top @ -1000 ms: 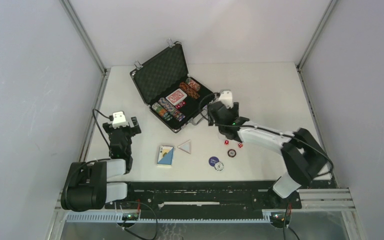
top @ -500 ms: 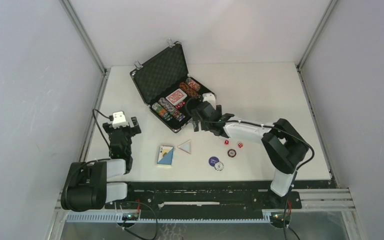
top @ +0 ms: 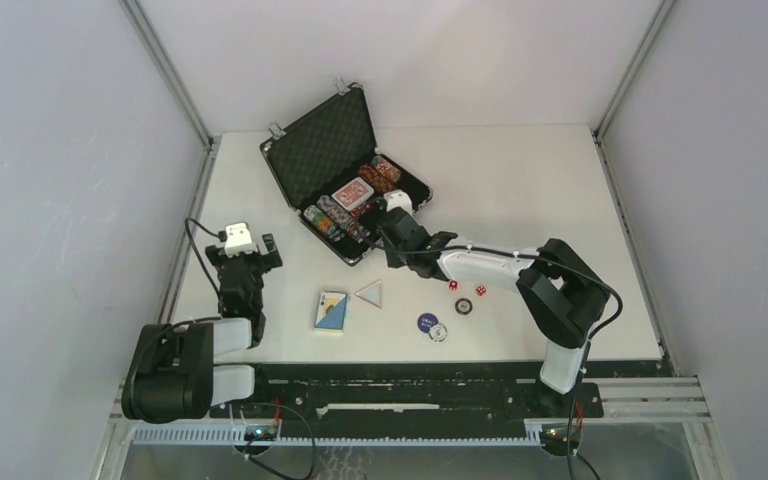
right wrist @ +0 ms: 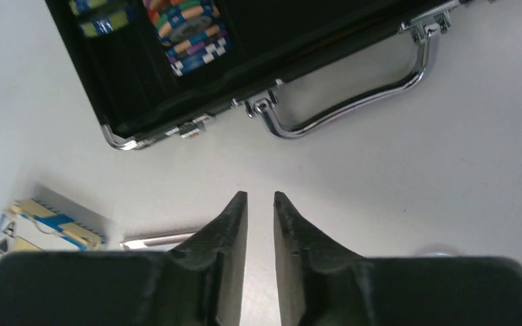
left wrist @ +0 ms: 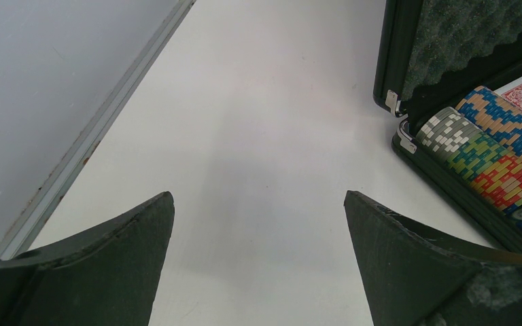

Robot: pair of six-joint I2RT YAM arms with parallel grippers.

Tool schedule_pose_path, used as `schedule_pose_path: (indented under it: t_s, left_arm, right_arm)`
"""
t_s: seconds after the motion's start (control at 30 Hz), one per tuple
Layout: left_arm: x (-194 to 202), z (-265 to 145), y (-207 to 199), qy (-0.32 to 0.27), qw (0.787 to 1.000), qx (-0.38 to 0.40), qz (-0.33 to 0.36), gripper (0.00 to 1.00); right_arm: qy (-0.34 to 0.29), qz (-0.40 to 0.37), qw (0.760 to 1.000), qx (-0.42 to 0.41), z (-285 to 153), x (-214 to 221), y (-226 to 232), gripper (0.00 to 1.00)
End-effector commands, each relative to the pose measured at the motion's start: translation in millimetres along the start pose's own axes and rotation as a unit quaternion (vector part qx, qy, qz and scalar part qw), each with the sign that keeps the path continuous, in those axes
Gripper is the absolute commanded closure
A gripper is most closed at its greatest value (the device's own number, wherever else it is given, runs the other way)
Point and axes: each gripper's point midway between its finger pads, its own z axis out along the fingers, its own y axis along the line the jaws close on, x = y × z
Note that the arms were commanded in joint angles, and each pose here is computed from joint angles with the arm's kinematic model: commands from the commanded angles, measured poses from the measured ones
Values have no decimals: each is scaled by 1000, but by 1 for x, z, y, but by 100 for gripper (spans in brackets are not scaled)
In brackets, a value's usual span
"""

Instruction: Pack up texas hold em set

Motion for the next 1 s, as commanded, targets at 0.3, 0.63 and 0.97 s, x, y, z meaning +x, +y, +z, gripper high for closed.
schedule_pose_path:
  t_s: [0.3, 0.63, 0.97]
  left_arm:
    - [-31, 12, 2, -39, 999, -11, -16, 0]
    - [-31, 12, 2, -39, 999, -11, -16, 0]
    - [-31, 12, 2, -39, 999, -11, -16, 0]
  right_arm:
    - [-135, -7, 991, -2, 20, -197, -48, 61]
    - [-143, 66, 987, 26, 66, -194, -114, 44]
    - [-86, 5, 995, 41, 87, -164, -147, 30]
